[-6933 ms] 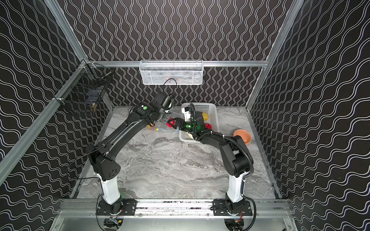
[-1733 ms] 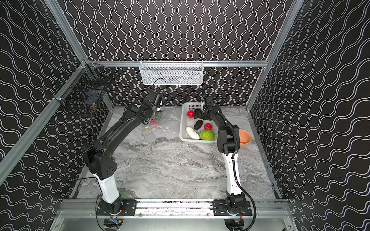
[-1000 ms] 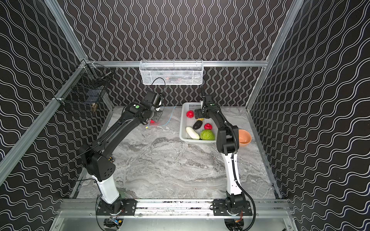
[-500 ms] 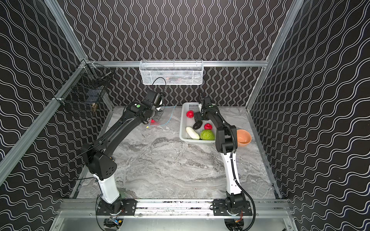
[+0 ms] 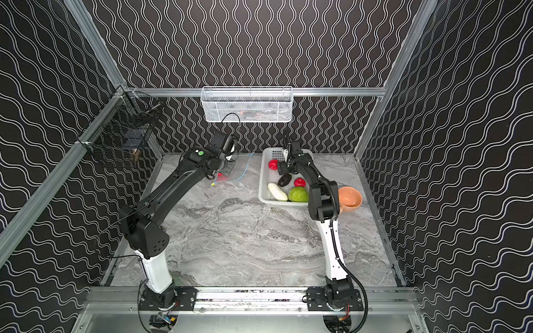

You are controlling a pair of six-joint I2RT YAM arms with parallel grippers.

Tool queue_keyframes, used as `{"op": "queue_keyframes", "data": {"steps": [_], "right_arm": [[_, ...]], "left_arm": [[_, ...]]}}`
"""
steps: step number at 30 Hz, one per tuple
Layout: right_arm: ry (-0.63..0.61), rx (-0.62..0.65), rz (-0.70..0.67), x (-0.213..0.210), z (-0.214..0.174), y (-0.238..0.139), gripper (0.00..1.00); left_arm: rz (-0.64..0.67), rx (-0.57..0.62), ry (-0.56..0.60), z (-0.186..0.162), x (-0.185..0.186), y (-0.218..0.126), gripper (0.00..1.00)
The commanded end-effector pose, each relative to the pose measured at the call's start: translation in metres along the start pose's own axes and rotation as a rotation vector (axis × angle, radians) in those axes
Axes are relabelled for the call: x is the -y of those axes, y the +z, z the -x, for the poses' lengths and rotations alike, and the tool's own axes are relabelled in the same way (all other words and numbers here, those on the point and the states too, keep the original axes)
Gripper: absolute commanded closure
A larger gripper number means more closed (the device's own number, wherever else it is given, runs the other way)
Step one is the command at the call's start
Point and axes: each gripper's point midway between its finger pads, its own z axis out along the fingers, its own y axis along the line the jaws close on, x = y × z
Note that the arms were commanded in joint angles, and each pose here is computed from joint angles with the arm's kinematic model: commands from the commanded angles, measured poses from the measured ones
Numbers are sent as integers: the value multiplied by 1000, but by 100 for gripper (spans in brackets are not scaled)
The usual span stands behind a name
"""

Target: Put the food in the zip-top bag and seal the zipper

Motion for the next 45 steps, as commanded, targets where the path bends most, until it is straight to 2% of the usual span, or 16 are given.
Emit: {"op": "queue_keyframes", "data": {"steps": [1,13,28,45], "right_arm": [[-23,24,-25,-2,5,2,18],[8,77,8,-9,19,-14,37],[83,157,78,-20,39,-48,40],[195,192,136,-23,31,-89,46]], "left_arm": [[6,7,-12,2,-2,-1,100],[5,9,-13,2,-2,-2,100],[-2,10,-16,4,-2,-4,100],[-24,-9,-19,2,9,0,100]]}}
